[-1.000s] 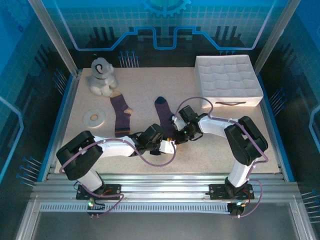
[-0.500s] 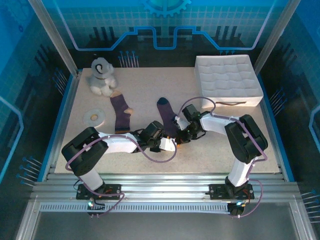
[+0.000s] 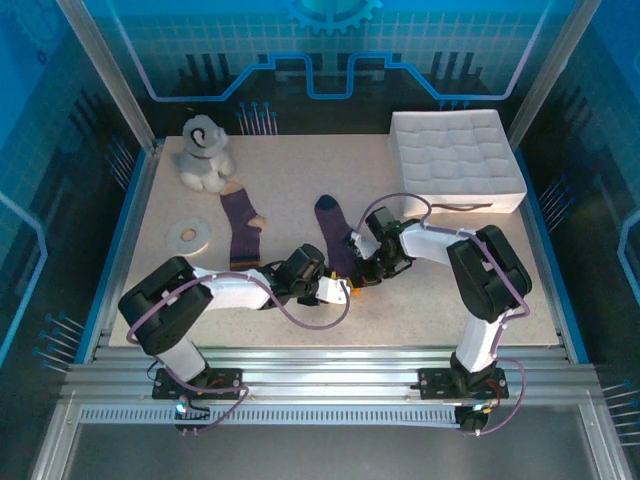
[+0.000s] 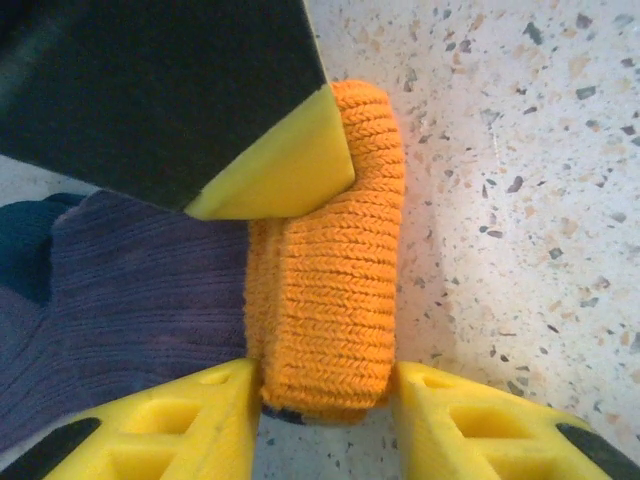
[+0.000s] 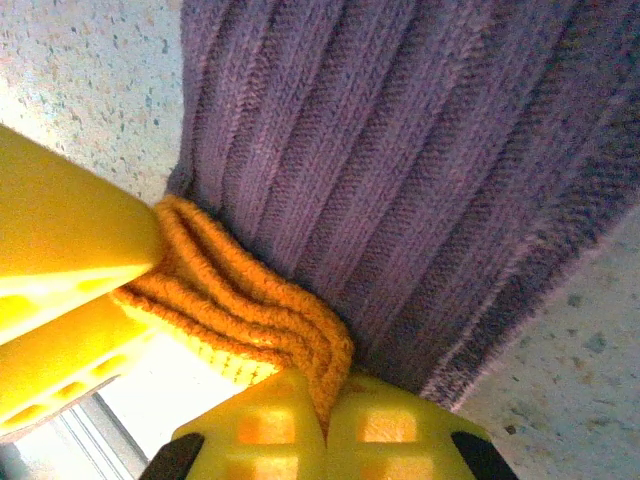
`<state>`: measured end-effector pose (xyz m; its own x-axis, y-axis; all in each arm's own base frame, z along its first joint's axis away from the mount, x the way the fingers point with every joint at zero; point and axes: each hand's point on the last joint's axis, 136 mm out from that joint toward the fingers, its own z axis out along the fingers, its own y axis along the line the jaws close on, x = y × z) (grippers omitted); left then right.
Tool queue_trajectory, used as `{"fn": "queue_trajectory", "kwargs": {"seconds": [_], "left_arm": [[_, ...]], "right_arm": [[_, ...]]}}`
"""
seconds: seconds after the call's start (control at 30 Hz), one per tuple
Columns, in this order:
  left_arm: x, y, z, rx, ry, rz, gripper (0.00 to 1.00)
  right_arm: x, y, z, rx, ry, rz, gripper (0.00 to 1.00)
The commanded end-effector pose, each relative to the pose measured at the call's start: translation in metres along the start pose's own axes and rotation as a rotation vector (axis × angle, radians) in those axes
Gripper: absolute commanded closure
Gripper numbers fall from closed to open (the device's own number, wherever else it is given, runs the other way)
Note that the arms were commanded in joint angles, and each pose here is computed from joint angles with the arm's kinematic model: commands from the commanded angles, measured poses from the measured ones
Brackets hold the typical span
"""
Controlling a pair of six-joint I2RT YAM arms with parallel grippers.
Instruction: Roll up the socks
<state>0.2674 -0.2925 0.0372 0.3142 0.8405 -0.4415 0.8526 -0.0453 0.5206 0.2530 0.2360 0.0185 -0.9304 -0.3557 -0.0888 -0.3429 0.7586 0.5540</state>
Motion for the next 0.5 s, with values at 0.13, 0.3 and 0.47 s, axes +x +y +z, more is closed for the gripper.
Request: {"fn": "queue_trajectory", "kwargs": {"seconds": [0.13,0.3,0.47], "left_arm": [[-0.018,-0.001,-0.022,-0.002,-0.089,-0.019,0.64],[-0.021,-0.012,-0.012,0.039,-0.070,0.018,0.68],[-0.021,-0.010,-0.001,0.052,-0.052,0.048,0.71]], "right_arm": [[0.028,-0.022,0.010,0.064,0.115,0.060,0.99],[0.028,-0.022,0.011,0.058,0.121,0.062,1.00],[0.028,-0.021,0.010,0.052,0.124,0.062,0.99]]}}
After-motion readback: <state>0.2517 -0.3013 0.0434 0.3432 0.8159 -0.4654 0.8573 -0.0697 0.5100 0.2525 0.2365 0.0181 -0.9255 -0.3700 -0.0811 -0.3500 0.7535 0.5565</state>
